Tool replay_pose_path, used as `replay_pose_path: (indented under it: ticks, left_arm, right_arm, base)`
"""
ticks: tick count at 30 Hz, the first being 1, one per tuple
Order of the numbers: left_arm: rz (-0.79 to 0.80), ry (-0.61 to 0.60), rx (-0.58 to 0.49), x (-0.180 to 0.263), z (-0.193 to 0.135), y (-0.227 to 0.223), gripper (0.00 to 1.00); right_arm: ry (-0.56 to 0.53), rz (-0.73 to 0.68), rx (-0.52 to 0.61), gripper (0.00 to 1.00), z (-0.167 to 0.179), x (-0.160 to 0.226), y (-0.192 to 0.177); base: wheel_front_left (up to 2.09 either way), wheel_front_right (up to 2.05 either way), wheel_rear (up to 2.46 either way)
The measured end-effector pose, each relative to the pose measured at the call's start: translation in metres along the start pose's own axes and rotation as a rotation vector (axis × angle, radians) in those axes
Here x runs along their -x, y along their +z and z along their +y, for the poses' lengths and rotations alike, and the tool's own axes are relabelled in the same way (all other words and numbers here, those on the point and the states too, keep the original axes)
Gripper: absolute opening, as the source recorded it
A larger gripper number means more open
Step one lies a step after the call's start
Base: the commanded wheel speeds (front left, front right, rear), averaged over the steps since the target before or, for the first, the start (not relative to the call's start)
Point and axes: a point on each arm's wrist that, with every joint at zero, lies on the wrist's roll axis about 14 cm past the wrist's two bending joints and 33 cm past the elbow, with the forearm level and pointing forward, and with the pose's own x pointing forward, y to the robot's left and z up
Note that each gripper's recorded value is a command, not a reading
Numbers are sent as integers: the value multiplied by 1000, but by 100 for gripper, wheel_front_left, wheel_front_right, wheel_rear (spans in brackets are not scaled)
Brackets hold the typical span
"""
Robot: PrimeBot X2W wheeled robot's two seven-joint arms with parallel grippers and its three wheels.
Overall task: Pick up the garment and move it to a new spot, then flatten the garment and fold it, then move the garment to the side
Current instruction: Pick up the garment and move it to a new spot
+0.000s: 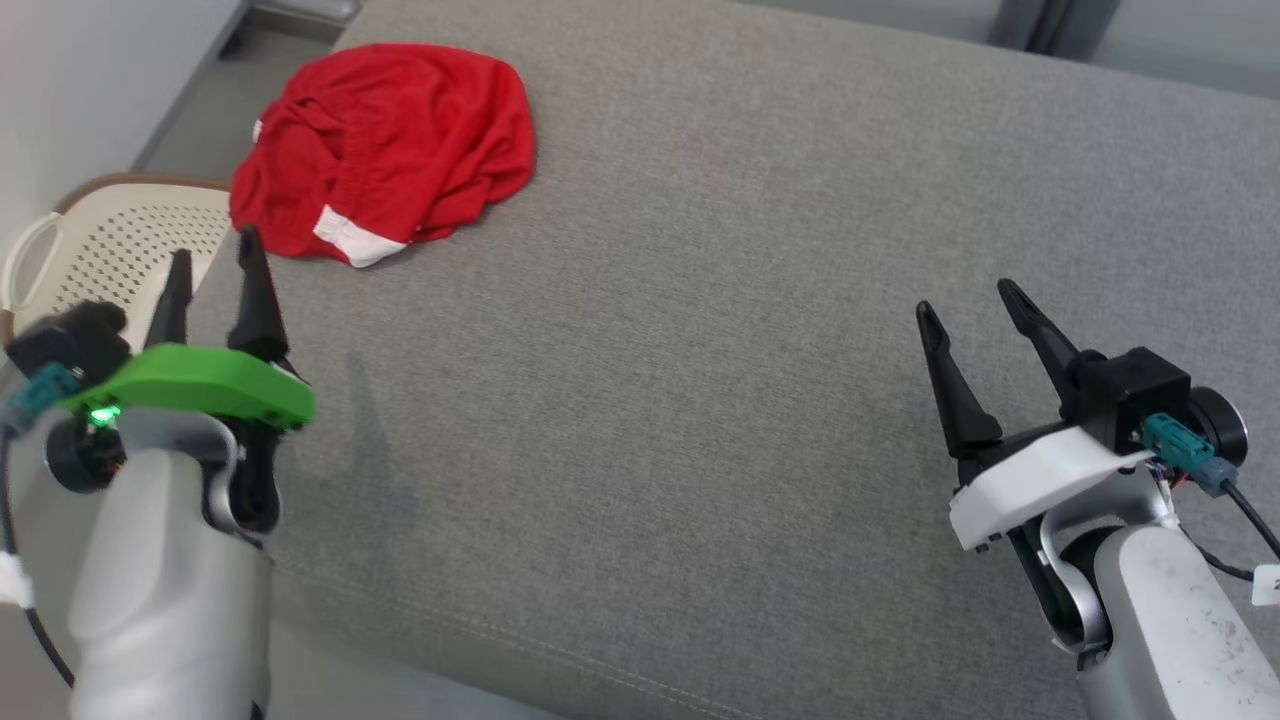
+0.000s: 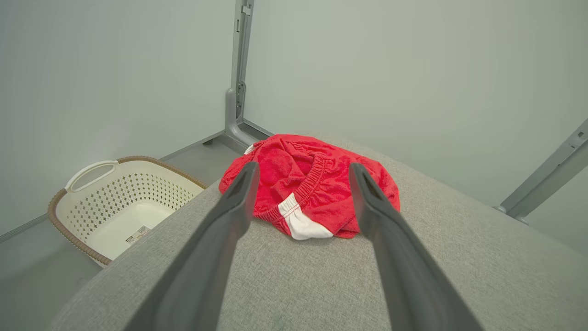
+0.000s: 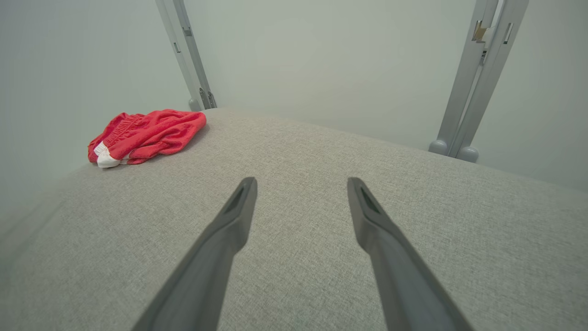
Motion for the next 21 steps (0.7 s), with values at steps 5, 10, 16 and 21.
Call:
replay_pose_path:
  ticks: [5,10,16,21]
  left_arm:
    - [80,49,34,-52,6,-8,100]
    - [185,67,28,-92,4,-34,100]
    - [314,79,10,-121,-3,-89,100]
    - [446,139,5,-128,2,-142,100]
  right_arm:
    - [-3,0,-1,100,-13,-5,-5]
    - [-51,32,-4,100,-38,1,-22]
    - [-125,95,-20,100,-67,15,-51]
    - [-185,137,-25,100,-87,29,-69]
  base:
    - [0,0,0]
    - [0,0,0]
    - [0,0,0]
    - [0,0,0]
